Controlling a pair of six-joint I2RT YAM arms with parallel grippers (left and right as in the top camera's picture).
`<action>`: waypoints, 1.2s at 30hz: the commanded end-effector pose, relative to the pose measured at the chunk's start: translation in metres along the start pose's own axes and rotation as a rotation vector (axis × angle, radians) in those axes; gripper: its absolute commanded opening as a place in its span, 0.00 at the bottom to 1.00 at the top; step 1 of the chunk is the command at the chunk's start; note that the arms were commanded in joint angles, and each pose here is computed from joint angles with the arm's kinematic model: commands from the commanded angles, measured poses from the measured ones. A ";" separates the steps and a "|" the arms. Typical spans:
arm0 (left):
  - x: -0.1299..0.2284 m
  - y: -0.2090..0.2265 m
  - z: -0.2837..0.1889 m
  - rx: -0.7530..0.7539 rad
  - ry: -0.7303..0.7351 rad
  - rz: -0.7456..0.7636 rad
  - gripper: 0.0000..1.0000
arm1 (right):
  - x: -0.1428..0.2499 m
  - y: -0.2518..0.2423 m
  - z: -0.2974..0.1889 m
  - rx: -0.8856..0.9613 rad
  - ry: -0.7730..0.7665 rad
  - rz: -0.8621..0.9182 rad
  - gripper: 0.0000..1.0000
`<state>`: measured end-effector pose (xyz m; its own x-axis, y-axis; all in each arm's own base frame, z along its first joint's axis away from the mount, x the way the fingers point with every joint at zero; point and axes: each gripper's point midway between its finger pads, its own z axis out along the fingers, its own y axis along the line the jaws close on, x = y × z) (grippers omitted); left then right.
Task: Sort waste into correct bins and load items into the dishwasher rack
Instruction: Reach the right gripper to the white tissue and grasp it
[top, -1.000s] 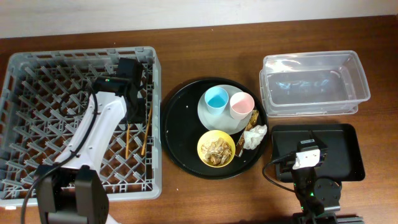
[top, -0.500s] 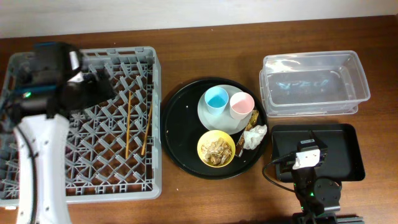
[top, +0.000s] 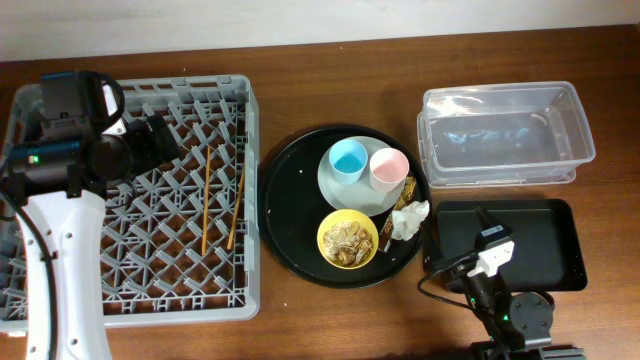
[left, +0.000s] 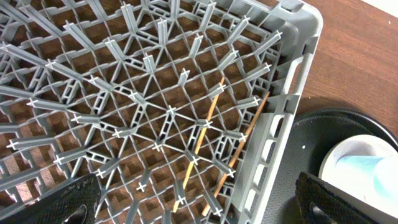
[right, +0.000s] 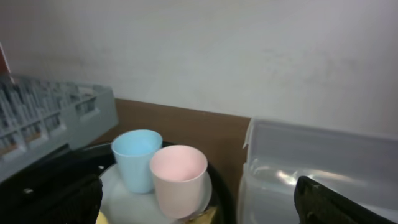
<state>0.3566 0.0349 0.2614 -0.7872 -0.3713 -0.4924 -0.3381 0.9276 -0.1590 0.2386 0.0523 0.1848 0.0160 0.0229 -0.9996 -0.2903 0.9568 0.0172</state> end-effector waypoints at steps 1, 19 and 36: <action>-0.002 -0.001 -0.001 0.010 -0.002 -0.013 0.99 | -0.051 0.008 -0.010 -0.028 -0.063 0.134 0.99; -0.002 -0.001 -0.001 0.010 -0.002 -0.013 0.99 | -0.140 0.017 0.017 -0.014 0.994 0.424 0.99; -0.002 -0.001 -0.001 0.010 -0.003 -0.013 0.99 | 0.030 0.014 0.025 0.189 1.317 0.453 0.59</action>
<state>0.3561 0.0335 0.2606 -0.7906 -0.3720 -0.4863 -0.3354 0.9276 -0.1642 0.2641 0.0751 0.1900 -0.9642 0.1233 -0.2346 0.0580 0.9619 0.2673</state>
